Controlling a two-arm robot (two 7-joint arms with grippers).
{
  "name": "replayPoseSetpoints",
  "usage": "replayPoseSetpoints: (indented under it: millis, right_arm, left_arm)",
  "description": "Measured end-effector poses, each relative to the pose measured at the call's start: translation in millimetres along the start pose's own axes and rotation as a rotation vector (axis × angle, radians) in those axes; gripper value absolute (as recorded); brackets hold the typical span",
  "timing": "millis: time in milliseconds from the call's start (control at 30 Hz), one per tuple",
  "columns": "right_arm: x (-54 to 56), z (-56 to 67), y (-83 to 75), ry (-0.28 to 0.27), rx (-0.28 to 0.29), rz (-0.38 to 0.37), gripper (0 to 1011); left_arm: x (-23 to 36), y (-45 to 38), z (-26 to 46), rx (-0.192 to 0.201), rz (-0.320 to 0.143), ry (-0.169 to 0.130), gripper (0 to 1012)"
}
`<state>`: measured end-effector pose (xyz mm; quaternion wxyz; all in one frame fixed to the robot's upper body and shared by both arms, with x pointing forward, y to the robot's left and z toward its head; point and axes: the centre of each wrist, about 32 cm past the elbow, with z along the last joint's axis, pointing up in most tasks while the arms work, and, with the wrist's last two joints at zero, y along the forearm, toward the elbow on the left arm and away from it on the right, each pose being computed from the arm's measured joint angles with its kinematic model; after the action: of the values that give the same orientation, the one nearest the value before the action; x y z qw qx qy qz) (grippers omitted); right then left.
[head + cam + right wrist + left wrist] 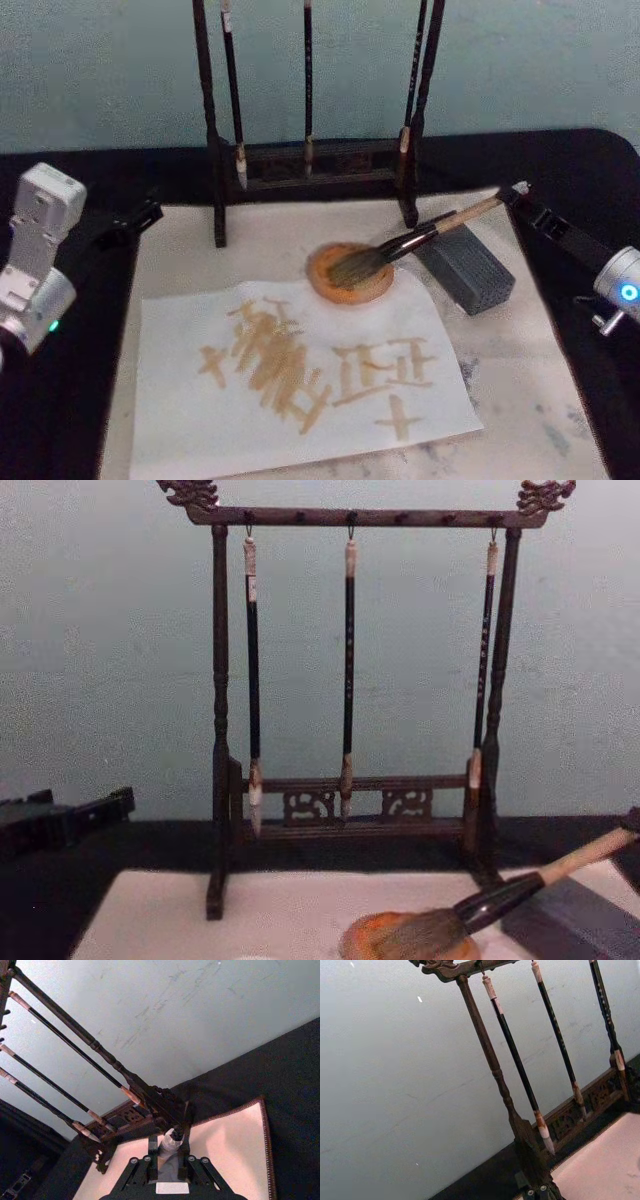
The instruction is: Pick up the brush from the inkstone, write on the paper, then place the brush back to its original position.
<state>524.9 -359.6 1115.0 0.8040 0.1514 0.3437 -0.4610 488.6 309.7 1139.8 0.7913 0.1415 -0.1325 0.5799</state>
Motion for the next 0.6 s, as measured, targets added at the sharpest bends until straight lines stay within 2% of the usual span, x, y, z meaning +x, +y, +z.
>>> replayPoseSetpoints:
  millis: [600]
  right_arm:
    - [1.2, -0.4, -0.6, 0.008, 0.002, 0.002, 224]
  left_arm:
    - [0.0, 0.0, 0.0, 0.0, 0.0, 0.0, 1000]
